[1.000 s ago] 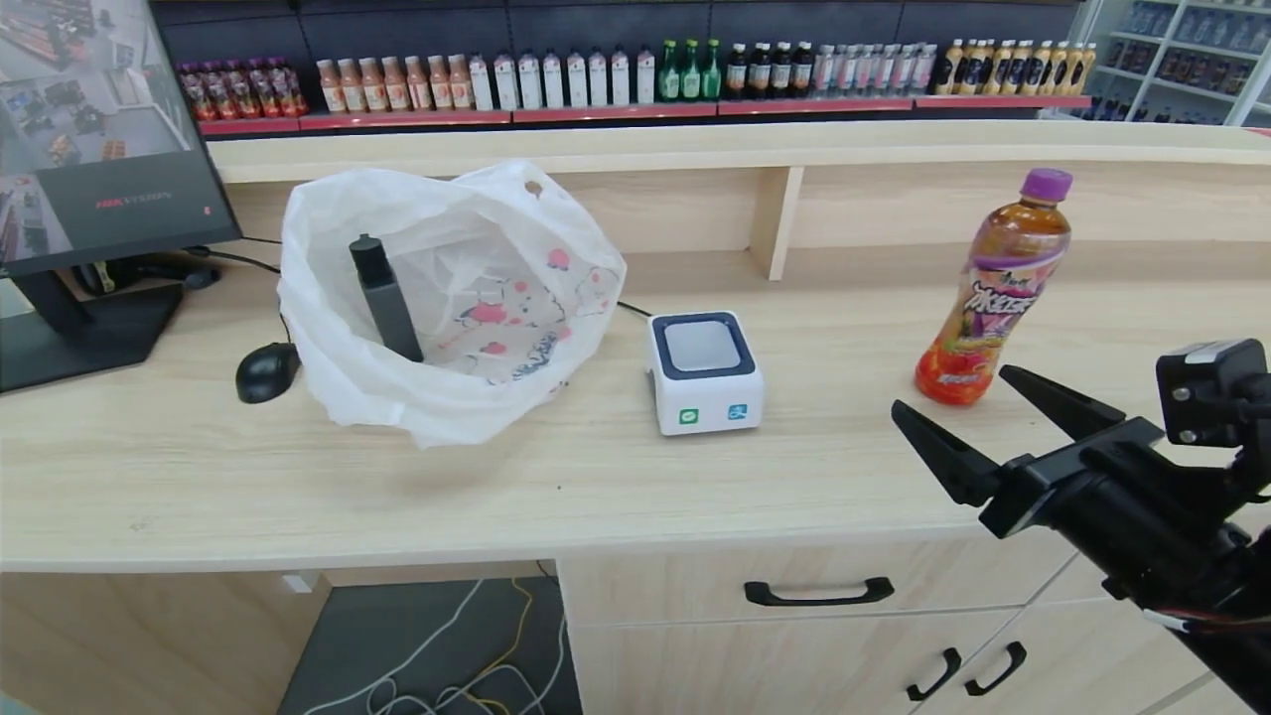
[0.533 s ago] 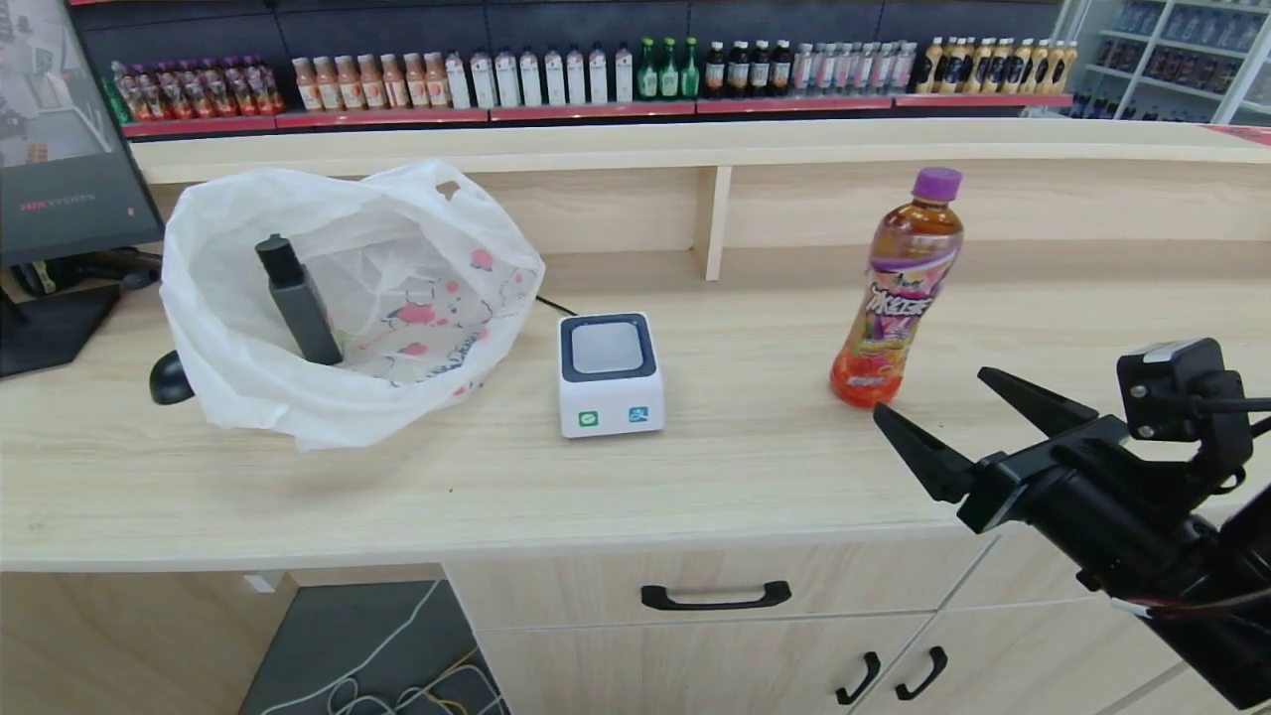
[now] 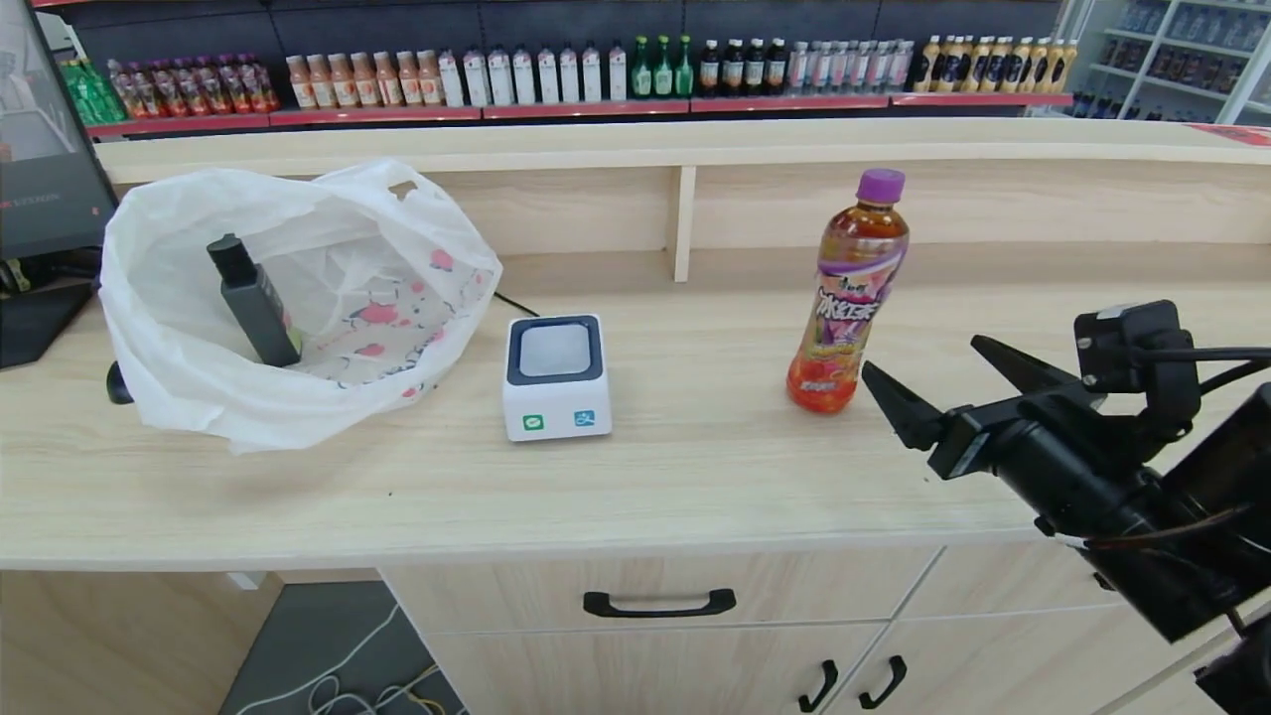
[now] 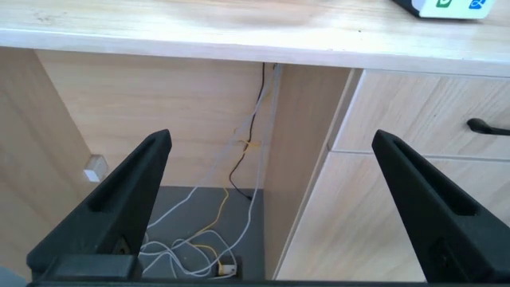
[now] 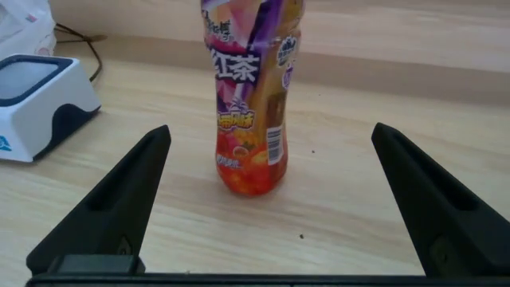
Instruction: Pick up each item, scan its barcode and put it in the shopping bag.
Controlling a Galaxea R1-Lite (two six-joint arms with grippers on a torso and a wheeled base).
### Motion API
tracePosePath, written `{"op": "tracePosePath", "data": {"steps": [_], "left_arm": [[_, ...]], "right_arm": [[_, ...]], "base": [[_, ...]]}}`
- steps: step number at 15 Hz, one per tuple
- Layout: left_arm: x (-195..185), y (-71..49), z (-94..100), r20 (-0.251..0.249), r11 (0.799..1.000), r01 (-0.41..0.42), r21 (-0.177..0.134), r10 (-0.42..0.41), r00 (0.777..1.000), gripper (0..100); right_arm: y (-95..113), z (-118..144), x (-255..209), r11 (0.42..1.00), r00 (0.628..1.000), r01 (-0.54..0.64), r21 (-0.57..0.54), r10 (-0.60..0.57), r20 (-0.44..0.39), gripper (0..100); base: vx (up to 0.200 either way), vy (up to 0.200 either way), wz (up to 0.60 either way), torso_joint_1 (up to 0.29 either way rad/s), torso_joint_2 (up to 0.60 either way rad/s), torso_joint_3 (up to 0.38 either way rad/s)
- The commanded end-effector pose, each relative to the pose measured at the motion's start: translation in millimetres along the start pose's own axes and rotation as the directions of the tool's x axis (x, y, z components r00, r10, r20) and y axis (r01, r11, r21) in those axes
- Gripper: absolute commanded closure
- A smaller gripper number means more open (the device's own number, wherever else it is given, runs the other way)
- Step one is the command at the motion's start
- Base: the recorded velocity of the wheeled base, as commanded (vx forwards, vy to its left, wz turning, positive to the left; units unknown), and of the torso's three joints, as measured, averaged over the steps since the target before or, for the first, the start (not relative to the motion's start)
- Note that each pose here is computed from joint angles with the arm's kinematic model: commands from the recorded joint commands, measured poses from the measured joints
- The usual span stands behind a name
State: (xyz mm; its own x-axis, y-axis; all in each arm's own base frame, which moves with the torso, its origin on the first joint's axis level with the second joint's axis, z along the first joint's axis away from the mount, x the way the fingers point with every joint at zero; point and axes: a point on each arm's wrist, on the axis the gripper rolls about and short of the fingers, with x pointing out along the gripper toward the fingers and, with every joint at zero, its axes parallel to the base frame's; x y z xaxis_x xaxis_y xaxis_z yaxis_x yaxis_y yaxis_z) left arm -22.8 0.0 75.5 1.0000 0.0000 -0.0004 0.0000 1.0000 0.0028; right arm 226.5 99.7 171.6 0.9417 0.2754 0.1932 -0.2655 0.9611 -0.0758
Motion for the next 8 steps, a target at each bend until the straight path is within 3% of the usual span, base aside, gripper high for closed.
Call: {"op": "tracePosePath", "data": {"steps": [1,8], "left_arm": [[0,0.0,0.0,0.0,1.0,0.0,0.002,0.0,1.0,0],[0,0.0,0.0,0.0,1.0,0.0,0.0,0.0,1.0,0]], "right_arm": [[3,-4,15,1.0,1.0,-0.001,-0.008,0.001,0.003,0],[7,-14,49,0.998,0.998,0.065,-0.007,-0.064,0.008,0]], "base": [[0.0,0.0,0.0,0.0,0.0,0.0],[0.0,0.0,0.0,0.0,0.0,0.0]]}}
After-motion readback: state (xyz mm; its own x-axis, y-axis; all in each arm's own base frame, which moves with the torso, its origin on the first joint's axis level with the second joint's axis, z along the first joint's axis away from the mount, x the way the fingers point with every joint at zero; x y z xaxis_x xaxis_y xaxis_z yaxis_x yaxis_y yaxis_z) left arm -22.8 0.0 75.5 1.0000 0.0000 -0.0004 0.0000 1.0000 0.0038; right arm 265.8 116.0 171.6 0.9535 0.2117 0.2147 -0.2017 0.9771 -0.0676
